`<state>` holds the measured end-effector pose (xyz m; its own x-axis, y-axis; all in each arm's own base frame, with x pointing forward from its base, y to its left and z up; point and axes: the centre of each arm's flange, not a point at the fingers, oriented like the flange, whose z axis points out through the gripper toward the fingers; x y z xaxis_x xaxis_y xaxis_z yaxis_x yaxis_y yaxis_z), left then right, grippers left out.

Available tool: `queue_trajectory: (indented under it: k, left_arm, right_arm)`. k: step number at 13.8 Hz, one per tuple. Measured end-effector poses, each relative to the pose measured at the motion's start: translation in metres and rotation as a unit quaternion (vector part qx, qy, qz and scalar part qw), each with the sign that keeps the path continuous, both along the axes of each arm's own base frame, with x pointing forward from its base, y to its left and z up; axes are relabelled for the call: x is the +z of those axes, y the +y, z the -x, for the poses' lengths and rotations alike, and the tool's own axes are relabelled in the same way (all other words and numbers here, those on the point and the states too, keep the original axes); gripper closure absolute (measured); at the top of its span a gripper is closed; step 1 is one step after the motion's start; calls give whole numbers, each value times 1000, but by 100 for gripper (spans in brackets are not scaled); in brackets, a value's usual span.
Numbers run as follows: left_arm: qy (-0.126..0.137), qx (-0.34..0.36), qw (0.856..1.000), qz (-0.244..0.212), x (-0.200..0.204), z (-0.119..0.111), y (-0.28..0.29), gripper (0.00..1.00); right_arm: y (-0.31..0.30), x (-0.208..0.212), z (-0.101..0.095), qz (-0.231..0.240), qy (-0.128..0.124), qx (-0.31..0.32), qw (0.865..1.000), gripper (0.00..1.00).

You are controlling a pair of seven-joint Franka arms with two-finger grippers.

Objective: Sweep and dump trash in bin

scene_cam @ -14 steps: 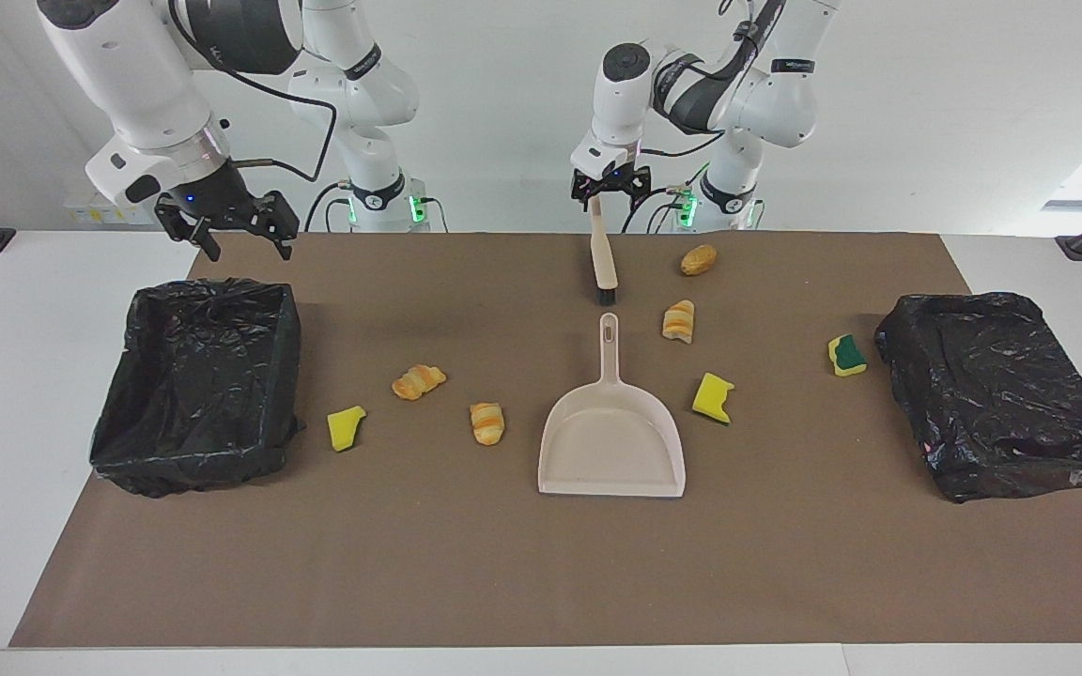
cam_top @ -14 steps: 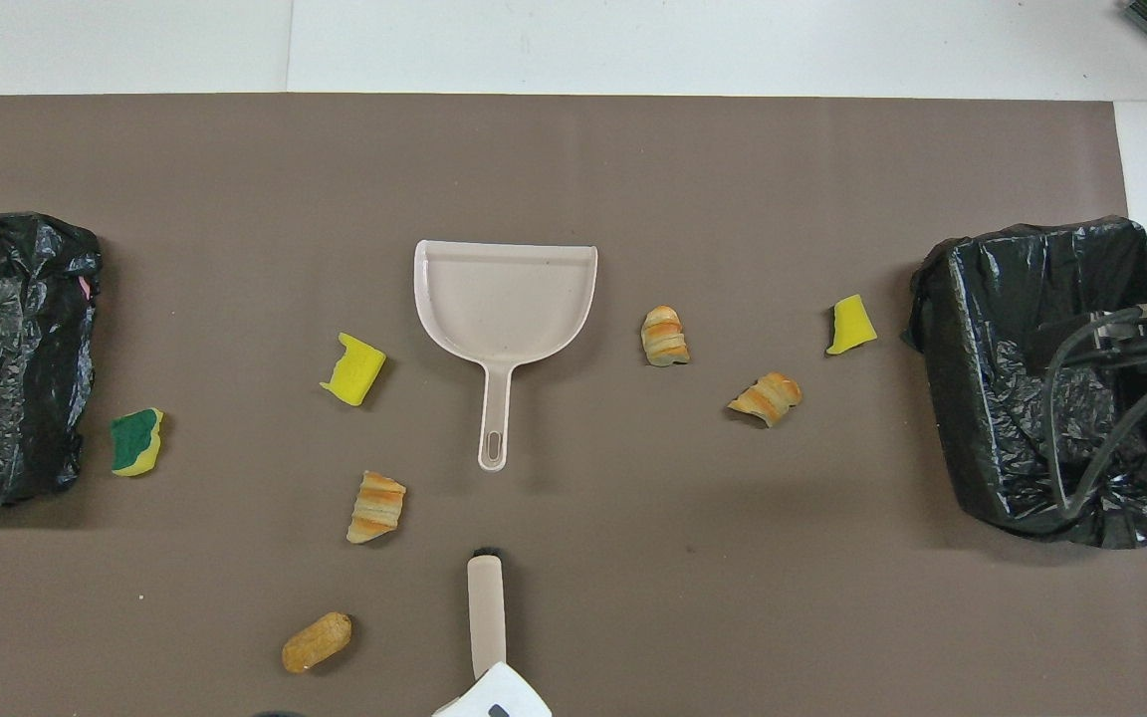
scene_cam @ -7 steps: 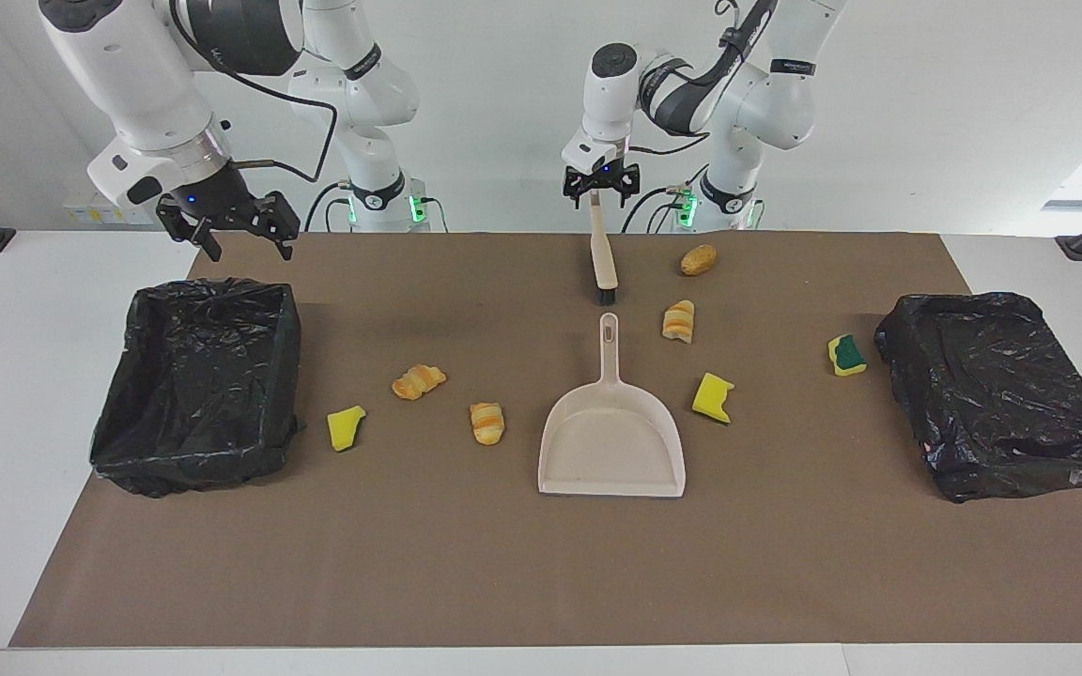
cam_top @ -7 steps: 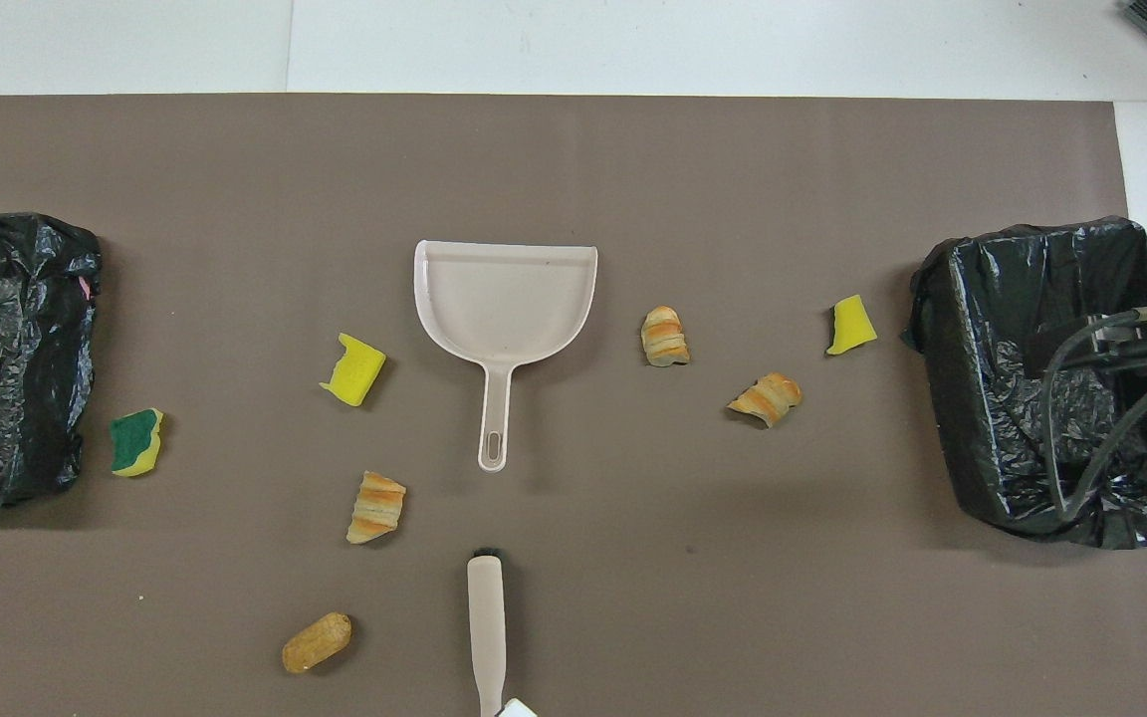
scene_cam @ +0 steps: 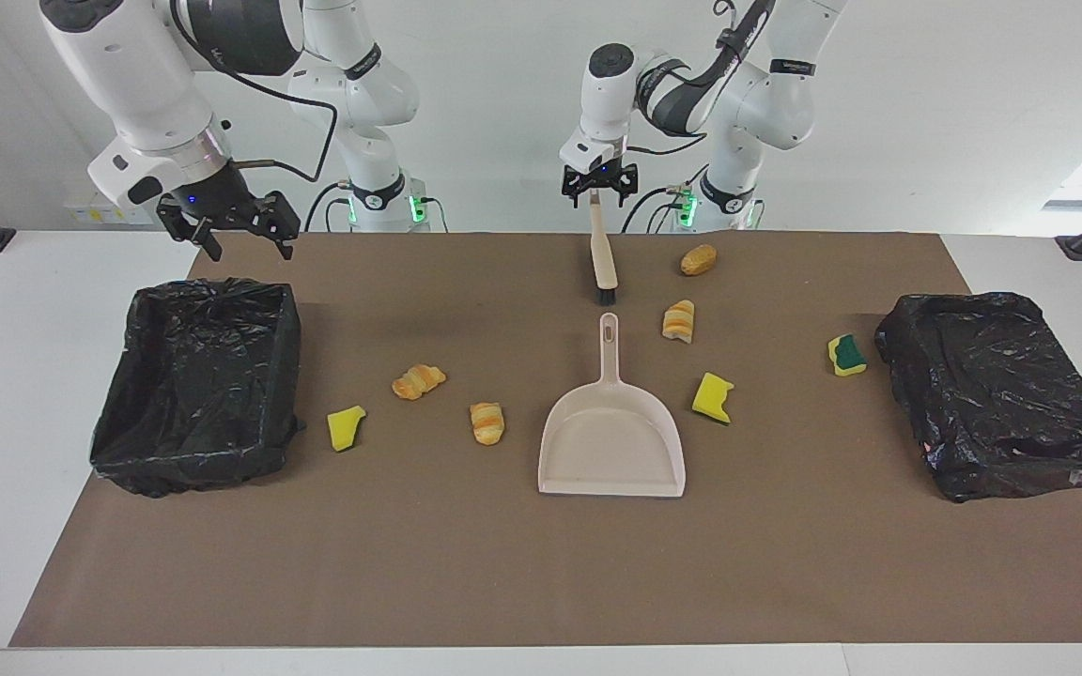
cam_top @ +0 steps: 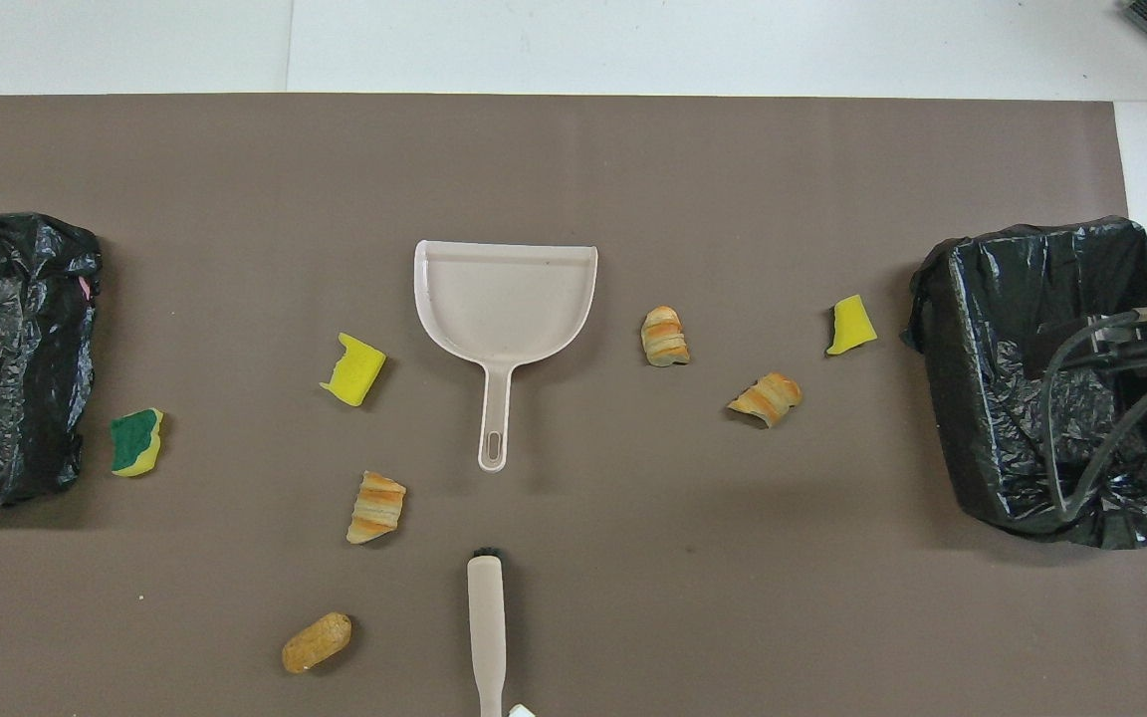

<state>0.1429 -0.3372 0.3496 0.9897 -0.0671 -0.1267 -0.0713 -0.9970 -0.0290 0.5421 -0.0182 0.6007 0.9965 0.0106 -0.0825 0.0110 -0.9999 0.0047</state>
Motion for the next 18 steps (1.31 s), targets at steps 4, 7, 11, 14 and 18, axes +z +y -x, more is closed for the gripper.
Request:
queue_trajectory:
  k: [4, 7, 11, 14, 18]
  left_arm:
    - [4, 0, 1000, -7, -9, -1, -1, 19]
    - [5, 0, 1000, -8, -10, 0, -1, 56]
    - [14, 13, 1000, -16, -9, -9, 3, 74]
    - [41, 56, 997, -45, 11, -43, 16, 74]
    - [68, 119, 986, -92, 43, -90, 53, 74]
  right_arm:
    - [0, -1, 1, 0, 2, 0, 1000, 0]
    - [0, -1, 2, 0, 2, 0, 1000, 0]
    - [-7, -1, 2, 0, 2, -4, 1000, 0]
    - [-8, -6, -1, 0, -7, -4, 1000, 0]
    - [-1, -18, -5, -1, -17, 5, 1000, 0]
